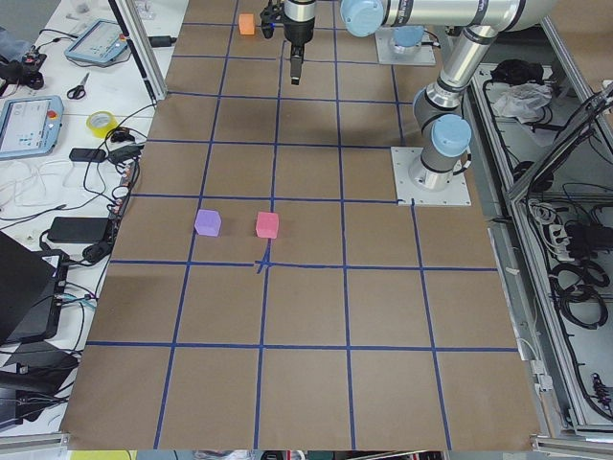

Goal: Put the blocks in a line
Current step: 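Lower the right gripper onto the orange cube and grasp it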

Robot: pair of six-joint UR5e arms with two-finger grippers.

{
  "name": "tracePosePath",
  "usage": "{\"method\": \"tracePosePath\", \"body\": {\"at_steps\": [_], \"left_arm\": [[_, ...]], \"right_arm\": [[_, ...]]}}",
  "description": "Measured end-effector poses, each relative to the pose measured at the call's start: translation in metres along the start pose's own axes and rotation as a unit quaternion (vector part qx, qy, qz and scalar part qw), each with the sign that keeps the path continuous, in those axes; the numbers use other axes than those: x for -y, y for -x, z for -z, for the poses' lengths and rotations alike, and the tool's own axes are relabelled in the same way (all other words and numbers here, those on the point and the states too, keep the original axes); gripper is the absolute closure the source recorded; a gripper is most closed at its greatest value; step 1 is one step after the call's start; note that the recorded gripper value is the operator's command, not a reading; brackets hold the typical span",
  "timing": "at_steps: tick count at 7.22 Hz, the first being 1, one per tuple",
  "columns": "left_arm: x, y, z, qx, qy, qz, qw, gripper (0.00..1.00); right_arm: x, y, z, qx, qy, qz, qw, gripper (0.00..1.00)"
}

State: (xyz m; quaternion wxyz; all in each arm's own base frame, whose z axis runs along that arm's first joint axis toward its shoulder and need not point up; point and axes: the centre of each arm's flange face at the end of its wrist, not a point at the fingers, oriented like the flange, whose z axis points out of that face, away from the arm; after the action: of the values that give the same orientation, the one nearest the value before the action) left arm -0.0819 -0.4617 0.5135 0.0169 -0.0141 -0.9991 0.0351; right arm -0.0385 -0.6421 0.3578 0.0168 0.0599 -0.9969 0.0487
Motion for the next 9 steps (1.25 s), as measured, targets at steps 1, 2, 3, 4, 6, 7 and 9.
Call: {"method": "tracePosePath", "body": {"at_steps": [1, 2, 3, 4, 6, 7, 9], "left_arm": [[-0.001, 0.0, -0.001, 0.0, 0.001, 0.0, 1.0, 0.0], [0.0, 0.001, -0.004, 0.0, 0.004, 0.001, 1.0, 0.0], [0.002, 0.004, -0.008, -0.001, 0.006, 0.003, 1.0, 0.0], [0.006, 0.007, -0.011, -0.001, 0.005, 0.005, 1.0, 0.0], [0.011, 0.009, -0.016, -0.001, 0.004, 0.006, 1.0, 0.0], [0.011, 0.009, -0.017, -0.001, 0.005, 0.006, 1.0, 0.0], [0.012, 0.009, -0.017, -0.002, 0.004, 0.006, 1.0, 0.0]], "right_arm": [[0.009, -0.011, -0.028, 0.0, 0.002, 0.008, 1.0, 0.0], [0.016, -0.017, -0.051, -0.002, -0.003, 0.011, 0.9999, 0.0], [0.022, -0.023, -0.067, -0.004, -0.01, 0.014, 0.9998, 0.0], [0.026, -0.03, -0.078, -0.005, -0.017, 0.02, 0.9997, 0.0], [0.032, -0.037, -0.091, -0.008, -0.024, 0.024, 0.9994, 0.0], [0.036, -0.039, -0.101, -0.01, -0.032, 0.023, 0.9992, 0.0], [0.043, -0.042, -0.121, -0.012, -0.041, 0.02, 0.9989, 0.0]]}}
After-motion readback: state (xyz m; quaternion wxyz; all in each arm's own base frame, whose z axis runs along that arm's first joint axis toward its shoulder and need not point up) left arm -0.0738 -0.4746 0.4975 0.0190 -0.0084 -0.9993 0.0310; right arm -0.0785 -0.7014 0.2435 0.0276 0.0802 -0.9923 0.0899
